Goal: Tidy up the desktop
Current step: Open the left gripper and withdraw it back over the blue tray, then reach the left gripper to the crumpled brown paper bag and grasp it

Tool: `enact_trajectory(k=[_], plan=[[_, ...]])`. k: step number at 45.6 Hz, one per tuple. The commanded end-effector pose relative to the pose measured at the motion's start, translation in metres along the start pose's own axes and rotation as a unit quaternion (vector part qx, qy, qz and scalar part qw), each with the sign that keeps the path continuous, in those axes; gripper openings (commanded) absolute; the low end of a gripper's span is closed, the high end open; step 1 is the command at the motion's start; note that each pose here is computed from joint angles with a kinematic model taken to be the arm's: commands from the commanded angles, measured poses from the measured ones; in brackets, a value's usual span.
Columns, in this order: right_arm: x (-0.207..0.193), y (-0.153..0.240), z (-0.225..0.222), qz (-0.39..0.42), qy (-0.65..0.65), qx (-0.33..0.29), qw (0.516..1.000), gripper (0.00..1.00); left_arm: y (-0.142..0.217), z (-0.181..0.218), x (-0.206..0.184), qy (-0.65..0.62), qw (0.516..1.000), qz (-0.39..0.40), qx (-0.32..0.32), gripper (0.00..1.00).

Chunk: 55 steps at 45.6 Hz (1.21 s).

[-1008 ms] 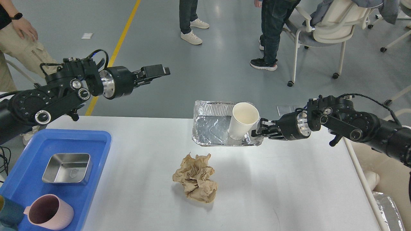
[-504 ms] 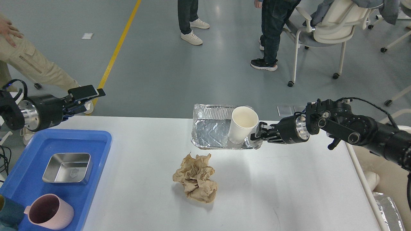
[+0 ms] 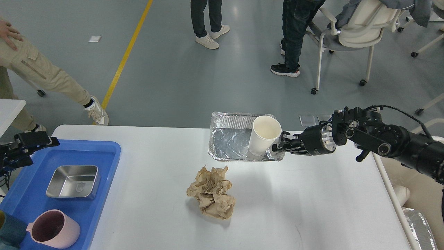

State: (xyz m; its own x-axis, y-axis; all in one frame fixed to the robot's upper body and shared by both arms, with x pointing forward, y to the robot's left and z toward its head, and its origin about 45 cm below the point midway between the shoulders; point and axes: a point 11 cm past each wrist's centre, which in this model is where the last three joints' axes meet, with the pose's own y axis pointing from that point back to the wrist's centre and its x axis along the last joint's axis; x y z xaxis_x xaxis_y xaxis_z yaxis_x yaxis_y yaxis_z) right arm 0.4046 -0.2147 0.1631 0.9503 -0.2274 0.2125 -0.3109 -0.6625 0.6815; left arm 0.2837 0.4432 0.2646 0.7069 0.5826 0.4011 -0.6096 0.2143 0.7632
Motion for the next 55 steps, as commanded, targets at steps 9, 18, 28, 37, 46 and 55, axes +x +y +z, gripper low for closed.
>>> enact_trajectory(k=[9,18,28,37,46,55], plan=[[0.001,0.001,0.000,0.000,0.000,0.000,1.000,0.00,0.000,0.005,-0.002,0.015,0.999,-0.003,-0.034,0.97],[0.002,0.001,-0.002,0.000,0.003,0.001,1.000,0.00,-0.018,0.021,-0.002,0.031,0.997,-0.009,-0.067,0.97],[0.004,0.002,-0.004,0.003,0.004,0.002,1.000,0.00,-0.045,0.044,-0.019,0.026,0.994,-0.034,-0.098,0.97],[0.003,0.002,-0.004,0.002,0.004,0.003,1.000,0.00,-0.083,0.054,-0.038,-0.090,0.990,-0.067,-0.085,0.97],[0.003,0.002,-0.007,0.002,0.005,0.006,1.000,0.00,-0.113,0.069,-0.061,-0.257,0.958,-0.098,-0.082,0.97],[0.003,0.001,-0.006,0.001,0.004,0.006,1.000,0.00,-0.137,0.108,-0.099,-0.354,0.917,-0.130,-0.129,0.97]])
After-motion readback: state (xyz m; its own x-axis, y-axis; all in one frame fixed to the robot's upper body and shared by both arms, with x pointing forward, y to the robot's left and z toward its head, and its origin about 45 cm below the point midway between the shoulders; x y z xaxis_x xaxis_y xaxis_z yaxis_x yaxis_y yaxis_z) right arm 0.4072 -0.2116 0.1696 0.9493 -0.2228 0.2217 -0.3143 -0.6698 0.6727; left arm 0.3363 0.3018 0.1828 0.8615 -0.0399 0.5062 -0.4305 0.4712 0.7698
